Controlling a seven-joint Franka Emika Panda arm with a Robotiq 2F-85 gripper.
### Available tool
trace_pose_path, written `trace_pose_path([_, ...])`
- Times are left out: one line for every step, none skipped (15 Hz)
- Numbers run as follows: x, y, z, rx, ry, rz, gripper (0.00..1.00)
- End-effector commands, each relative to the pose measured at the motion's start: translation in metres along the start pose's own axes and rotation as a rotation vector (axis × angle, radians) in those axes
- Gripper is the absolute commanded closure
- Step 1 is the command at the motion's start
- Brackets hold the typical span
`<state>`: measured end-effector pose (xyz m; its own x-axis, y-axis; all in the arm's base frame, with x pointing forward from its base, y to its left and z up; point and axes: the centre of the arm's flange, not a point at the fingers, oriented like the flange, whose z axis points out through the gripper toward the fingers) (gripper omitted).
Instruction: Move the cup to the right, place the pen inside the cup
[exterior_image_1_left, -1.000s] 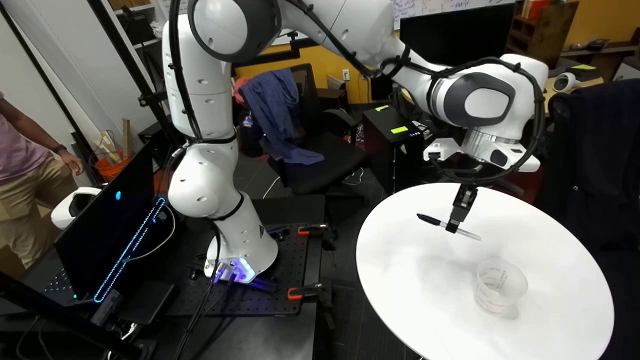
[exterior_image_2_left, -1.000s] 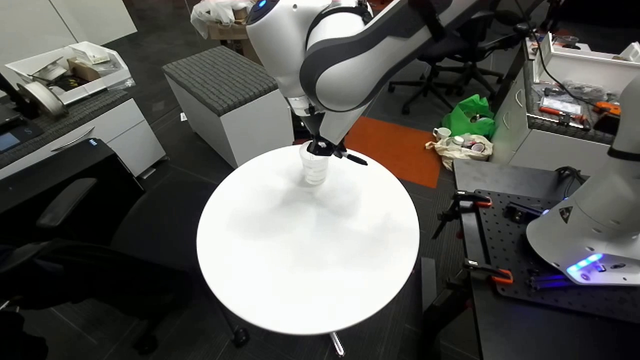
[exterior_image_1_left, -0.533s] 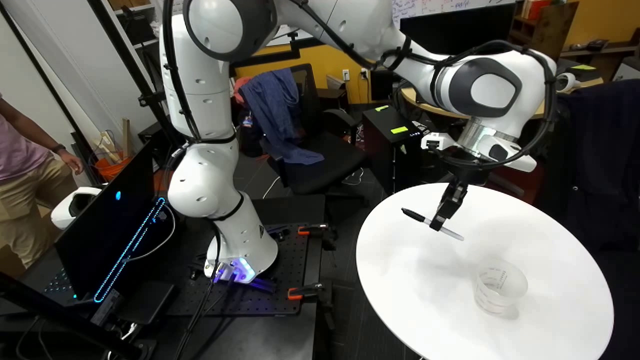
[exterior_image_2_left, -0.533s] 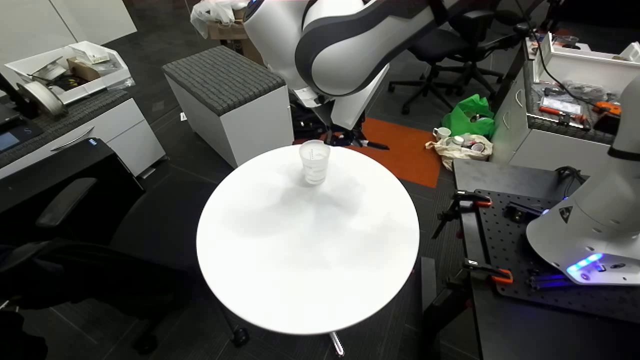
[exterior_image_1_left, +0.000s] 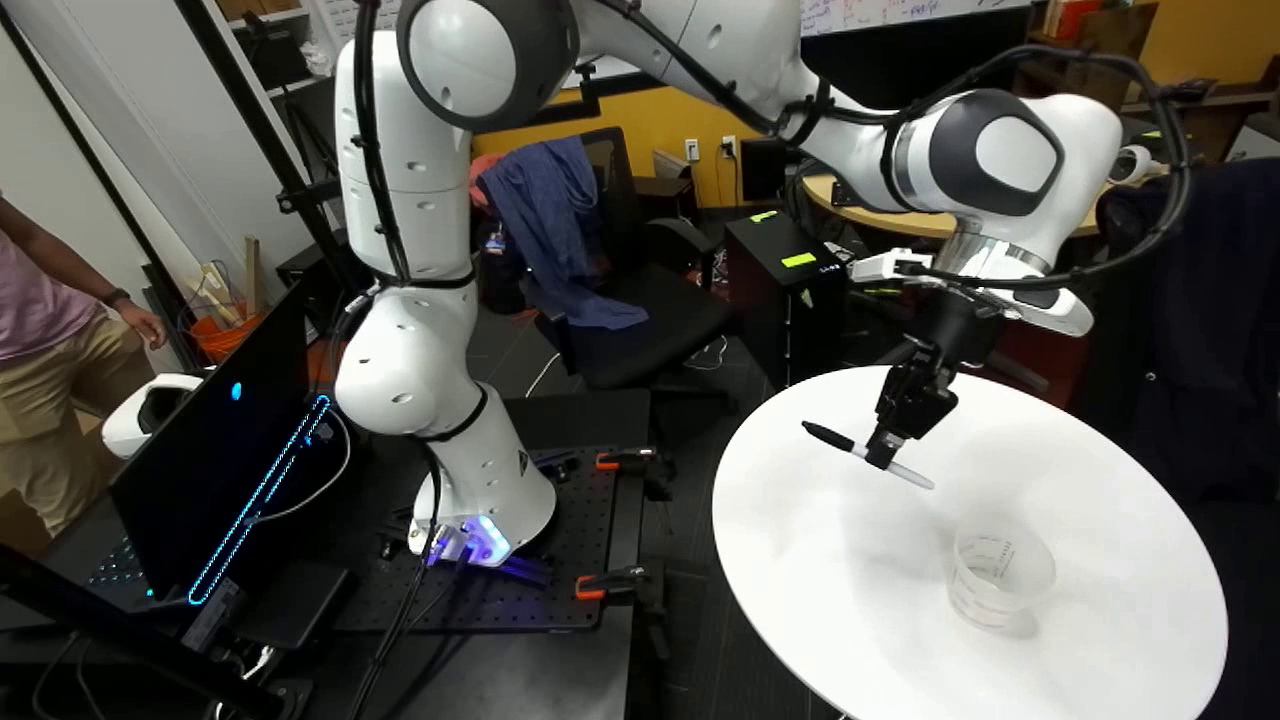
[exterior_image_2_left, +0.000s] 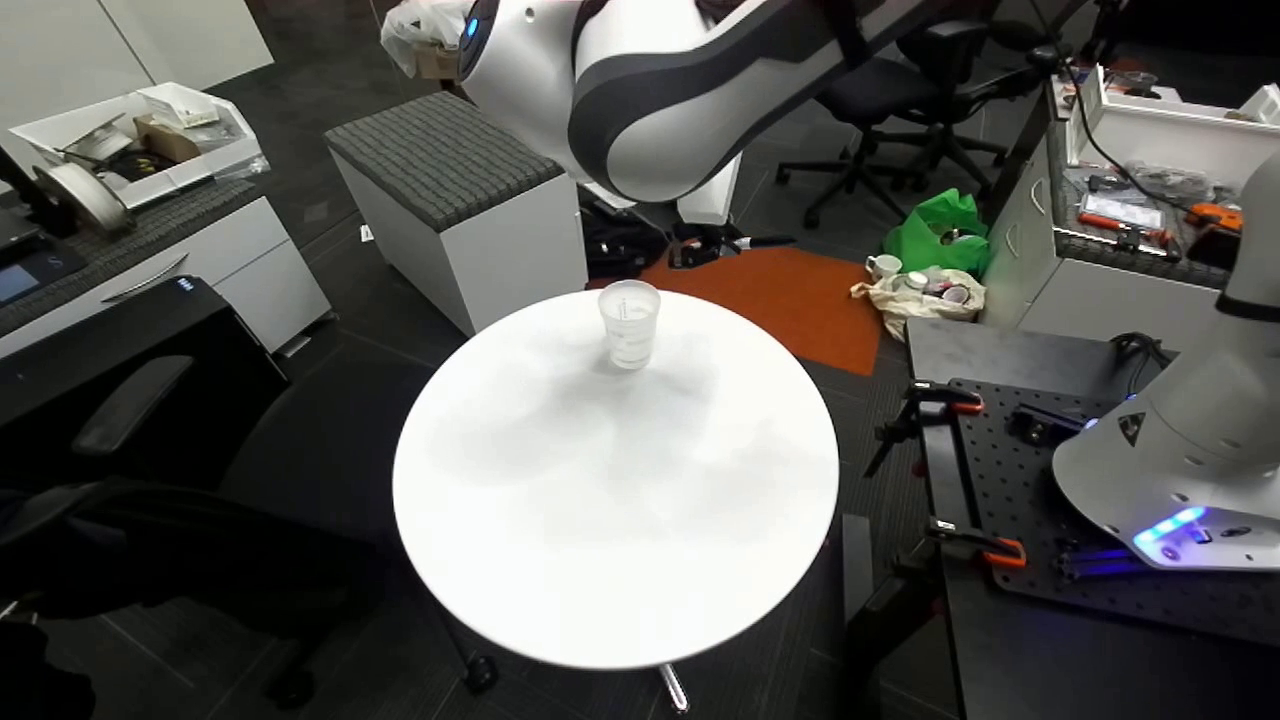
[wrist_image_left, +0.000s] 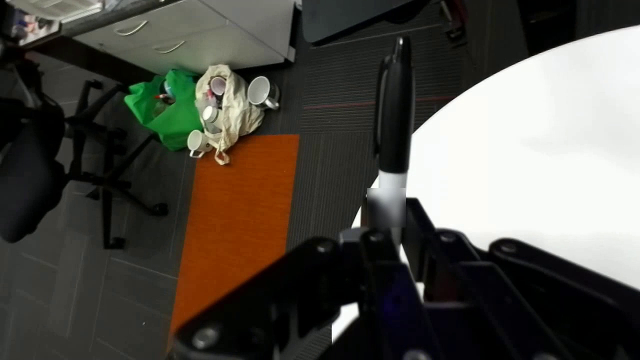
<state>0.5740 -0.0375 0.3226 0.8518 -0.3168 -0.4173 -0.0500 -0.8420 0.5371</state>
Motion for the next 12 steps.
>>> trace_pose_path([0.027, -0.009, -0.012, -0.106, -0.002, -0.136, 0.97])
trace_pose_path([0.033, -0.013, -0.013, -0.127, 0.005, -0.179, 0.97])
trace_pose_path([0.039, -0.016, -0.013, -0.144, 0.014, -0.225, 0.97])
trace_pose_path([0.044, -0.020, -0.013, -0.163, 0.018, -0.268, 0.97])
trace_pose_path([0.048, -0.022, -0.014, -0.179, 0.022, -0.305, 0.97])
trace_pose_path([0.049, -0.025, -0.014, -0.197, 0.022, -0.341, 0.97])
trace_pose_path([0.049, -0.028, -0.015, -0.208, 0.020, -0.380, 0.97])
trace_pose_path([0.049, -0.029, -0.015, -0.223, 0.018, -0.411, 0.97])
trace_pose_path([0.049, -0.031, -0.016, -0.230, 0.017, -0.444, 0.97])
trace_pose_path([0.047, -0.033, -0.016, -0.236, 0.014, -0.471, 0.97])
trace_pose_path([0.045, -0.035, -0.017, -0.242, 0.016, -0.505, 0.97])
trace_pose_path([0.044, -0.037, -0.017, -0.243, 0.015, -0.534, 0.97])
